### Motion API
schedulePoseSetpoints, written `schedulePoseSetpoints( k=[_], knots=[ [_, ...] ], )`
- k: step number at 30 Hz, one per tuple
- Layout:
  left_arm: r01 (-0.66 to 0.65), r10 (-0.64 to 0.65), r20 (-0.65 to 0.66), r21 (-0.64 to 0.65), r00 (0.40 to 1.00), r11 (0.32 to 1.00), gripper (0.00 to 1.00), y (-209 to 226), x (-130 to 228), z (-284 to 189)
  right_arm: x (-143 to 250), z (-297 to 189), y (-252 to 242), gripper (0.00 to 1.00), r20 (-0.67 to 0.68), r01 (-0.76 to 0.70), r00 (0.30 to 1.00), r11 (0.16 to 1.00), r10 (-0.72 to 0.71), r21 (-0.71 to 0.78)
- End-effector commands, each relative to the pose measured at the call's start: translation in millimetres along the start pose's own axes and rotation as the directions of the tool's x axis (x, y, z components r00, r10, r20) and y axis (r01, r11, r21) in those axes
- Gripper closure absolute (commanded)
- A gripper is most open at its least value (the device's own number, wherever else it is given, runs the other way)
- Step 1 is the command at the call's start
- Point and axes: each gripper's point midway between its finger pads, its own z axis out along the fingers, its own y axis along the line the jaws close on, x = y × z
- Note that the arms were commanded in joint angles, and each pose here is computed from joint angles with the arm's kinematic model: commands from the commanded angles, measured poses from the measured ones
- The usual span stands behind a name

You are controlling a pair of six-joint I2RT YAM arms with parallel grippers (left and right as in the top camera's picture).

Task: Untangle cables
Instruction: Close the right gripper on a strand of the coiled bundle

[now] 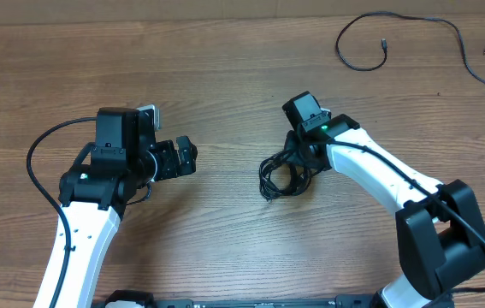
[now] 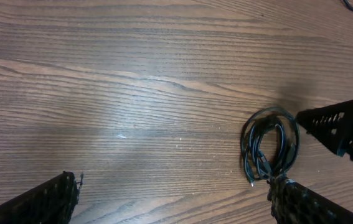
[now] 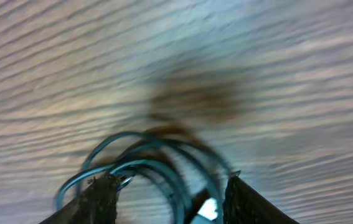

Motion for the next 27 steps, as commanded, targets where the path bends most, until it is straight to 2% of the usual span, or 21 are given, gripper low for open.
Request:
schedulePoseSetpoints(
  k=[1,7,27],
  knots=[
    [-0.006,0.006,0.006,0.018,1.000,1.000,0.00,-6.2,-3.7,-2.4,-5.2,3.5,-15.8,0.47,0.009,0.076,0.997,0.995,-0.077,0.059],
    [-0.006,0.006,0.006,0.018,1.000,1.000,0.00,-6.2,-3.9,-2.4,21.8,1.8,2.7,0.46,-0.108,0.302,0.944,0.947,-0.313,-0.106],
    [-0.006,0.006,0.006,0.018,1.000,1.000,0.00,-6.2,-3.8,-2.4,23.7,11.1,-3.6,0.53,-0.127,0.313,0.939,0.947,-0.320,-0.072]
  ],
)
